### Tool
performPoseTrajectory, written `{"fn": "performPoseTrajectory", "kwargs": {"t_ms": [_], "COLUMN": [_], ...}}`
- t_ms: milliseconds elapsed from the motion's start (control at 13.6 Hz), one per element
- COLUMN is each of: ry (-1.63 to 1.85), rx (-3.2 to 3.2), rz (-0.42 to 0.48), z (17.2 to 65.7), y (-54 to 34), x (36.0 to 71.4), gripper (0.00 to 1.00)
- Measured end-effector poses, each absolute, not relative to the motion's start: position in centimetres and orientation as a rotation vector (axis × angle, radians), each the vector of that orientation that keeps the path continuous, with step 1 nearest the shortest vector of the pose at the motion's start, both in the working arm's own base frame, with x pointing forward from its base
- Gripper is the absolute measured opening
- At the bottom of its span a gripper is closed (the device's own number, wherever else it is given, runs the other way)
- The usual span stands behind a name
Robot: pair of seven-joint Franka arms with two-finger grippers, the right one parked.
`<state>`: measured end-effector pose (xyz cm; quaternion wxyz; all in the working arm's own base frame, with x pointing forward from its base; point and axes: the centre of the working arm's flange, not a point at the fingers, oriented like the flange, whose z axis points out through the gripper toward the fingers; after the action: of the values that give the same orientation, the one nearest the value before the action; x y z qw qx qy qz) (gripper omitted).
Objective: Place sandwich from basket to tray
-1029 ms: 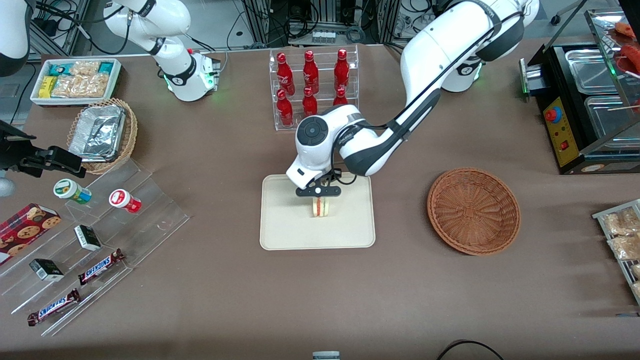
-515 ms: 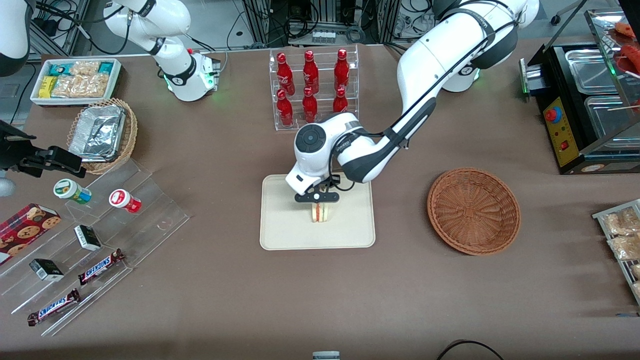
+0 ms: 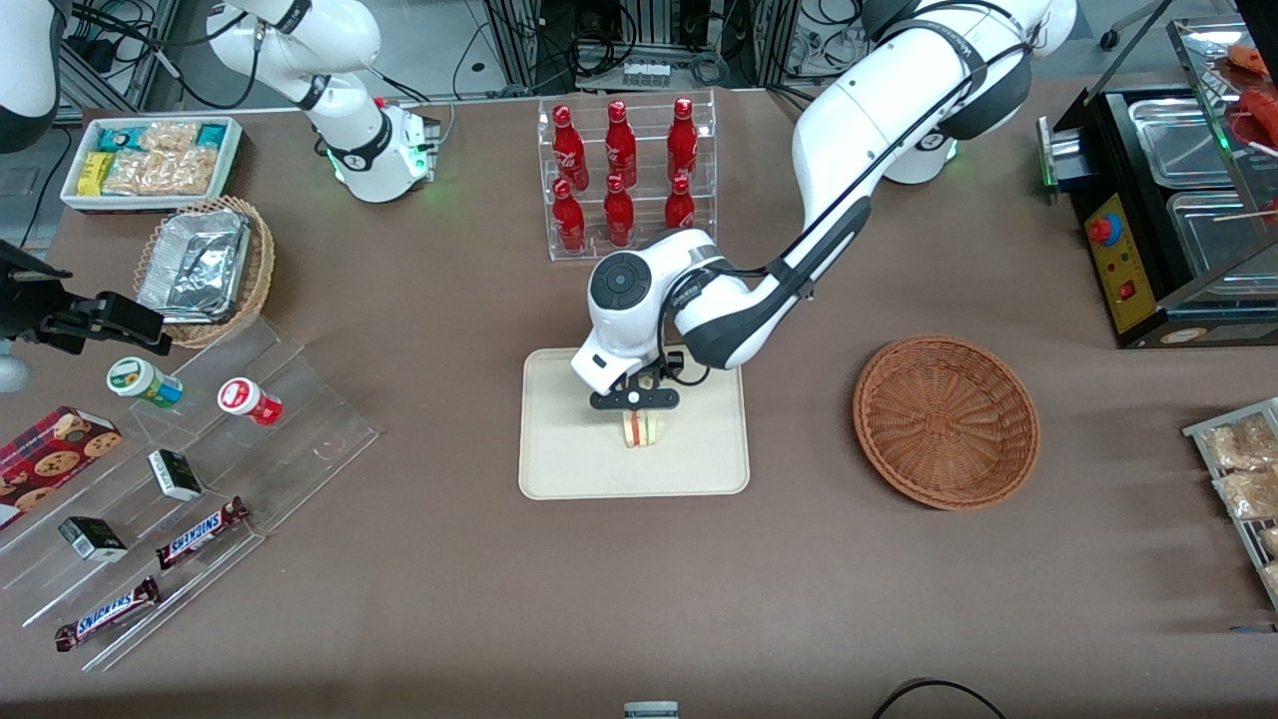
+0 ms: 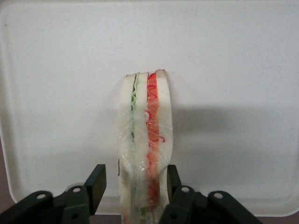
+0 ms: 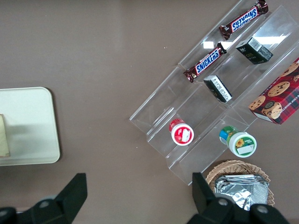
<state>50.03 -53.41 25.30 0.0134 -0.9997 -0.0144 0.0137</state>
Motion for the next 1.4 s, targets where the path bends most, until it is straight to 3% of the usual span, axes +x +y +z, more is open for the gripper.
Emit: {"fn": "performPoseTrajectory", "kwargs": {"t_ms": [221, 294, 588, 956, 1176, 1397], "ry": [-0.159, -0.211, -0.464, -0.759, -0.677, -0.674], "rx": [-3.093, -3.100, -2.998, -2.831, -2.760, -2.773], "rz": [0.046, 0.055, 0.033, -0.005, 0.129, 0.127], "z": [30.2, 33.1, 44.0, 53.7, 56.6, 59.1], "y": [-52.4, -51.6, -46.6, -35.9, -29.9, -28.1], "x": [51.2, 51.7, 51.8, 53.5, 53.0, 52.2], "gripper": [0.96, 0.99, 1.00, 1.00, 1.00, 1.00]}}
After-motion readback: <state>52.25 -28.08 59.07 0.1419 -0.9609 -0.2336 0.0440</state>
